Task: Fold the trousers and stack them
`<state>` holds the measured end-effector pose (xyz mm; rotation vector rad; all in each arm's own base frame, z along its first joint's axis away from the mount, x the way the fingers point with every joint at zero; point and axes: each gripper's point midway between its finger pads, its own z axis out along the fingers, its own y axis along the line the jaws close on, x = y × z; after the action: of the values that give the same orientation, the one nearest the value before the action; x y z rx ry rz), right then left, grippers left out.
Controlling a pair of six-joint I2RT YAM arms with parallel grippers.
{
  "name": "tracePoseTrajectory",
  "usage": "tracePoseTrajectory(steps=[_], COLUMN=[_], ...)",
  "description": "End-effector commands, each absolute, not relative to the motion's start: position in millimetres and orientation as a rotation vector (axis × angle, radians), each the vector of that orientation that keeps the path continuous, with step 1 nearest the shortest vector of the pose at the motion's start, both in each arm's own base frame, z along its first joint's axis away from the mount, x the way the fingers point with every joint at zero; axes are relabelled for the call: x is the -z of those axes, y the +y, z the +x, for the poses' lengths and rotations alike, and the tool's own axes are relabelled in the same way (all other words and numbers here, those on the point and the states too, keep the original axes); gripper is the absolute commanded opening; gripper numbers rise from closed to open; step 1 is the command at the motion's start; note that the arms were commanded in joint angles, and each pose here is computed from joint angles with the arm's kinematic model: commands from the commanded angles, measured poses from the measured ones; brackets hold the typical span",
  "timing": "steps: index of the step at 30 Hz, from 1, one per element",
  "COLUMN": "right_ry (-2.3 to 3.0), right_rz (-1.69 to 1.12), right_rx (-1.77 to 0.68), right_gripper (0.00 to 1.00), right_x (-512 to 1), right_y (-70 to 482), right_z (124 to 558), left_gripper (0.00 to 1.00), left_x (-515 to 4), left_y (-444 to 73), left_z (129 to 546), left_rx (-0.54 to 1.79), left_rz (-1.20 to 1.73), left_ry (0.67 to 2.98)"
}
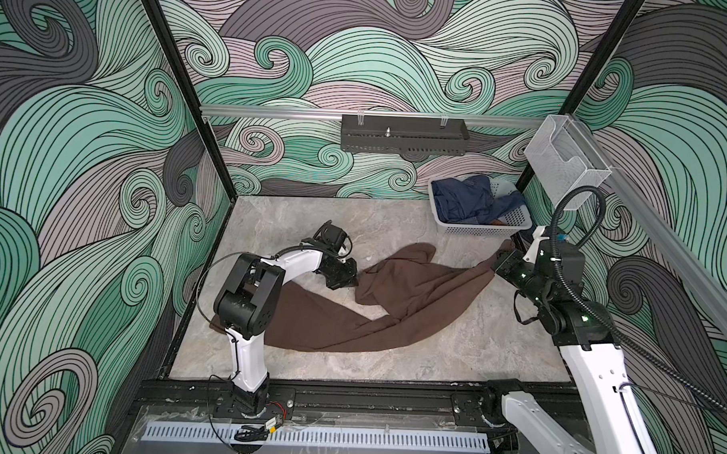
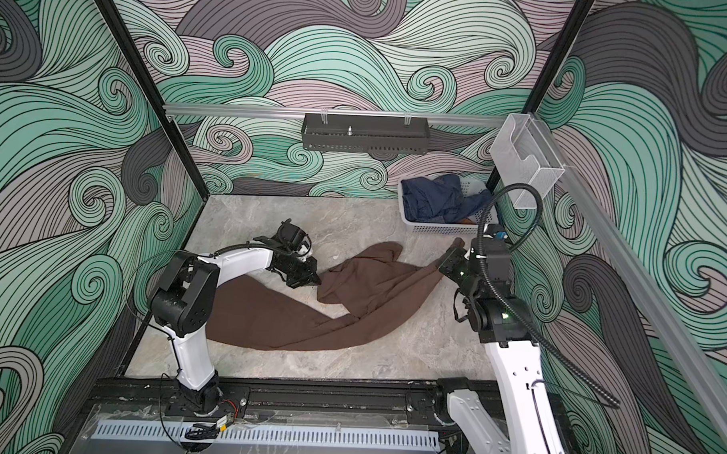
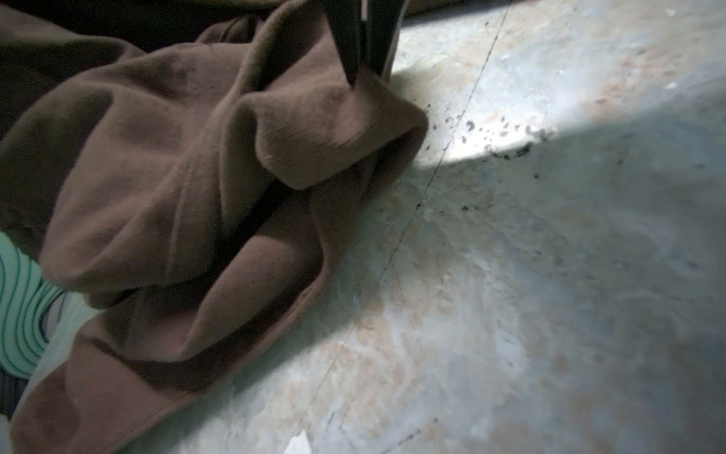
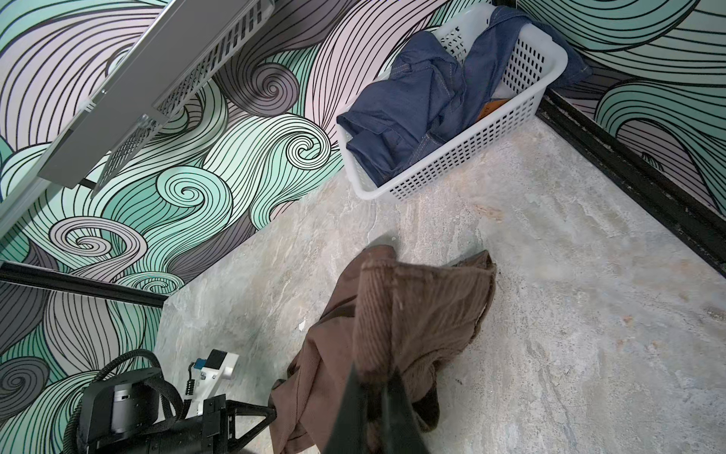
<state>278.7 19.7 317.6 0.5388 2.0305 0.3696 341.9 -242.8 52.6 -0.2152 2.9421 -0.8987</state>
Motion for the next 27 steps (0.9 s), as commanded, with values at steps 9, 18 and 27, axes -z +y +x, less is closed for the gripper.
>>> tracePoseTrajectory(steps=[9,18,27], right_ry=[2.023,2.051,2.097], right_rz=[0.527,0.515,0.523], right_rx=[-0.485,-0.579,-0.501], right_gripper=[0.0,0.0,0.0], right_x=[-315.3,-295.3,-270.2], right_y=[33.2,55.1,48.1], right_z=[272.5,276.5,278.4], left_gripper=[0.0,0.0,0.18], left_x=[-209.2,-312.9,-179.5], left_y=[-140.9,-166.0,-230.3], left_z=[381.7,412.2,418.3], left_rx=[0.725,0.695,0.649], left_rz=[-0.258,-0.056,-0.004], left_ry=[2.566,2.361,2.747])
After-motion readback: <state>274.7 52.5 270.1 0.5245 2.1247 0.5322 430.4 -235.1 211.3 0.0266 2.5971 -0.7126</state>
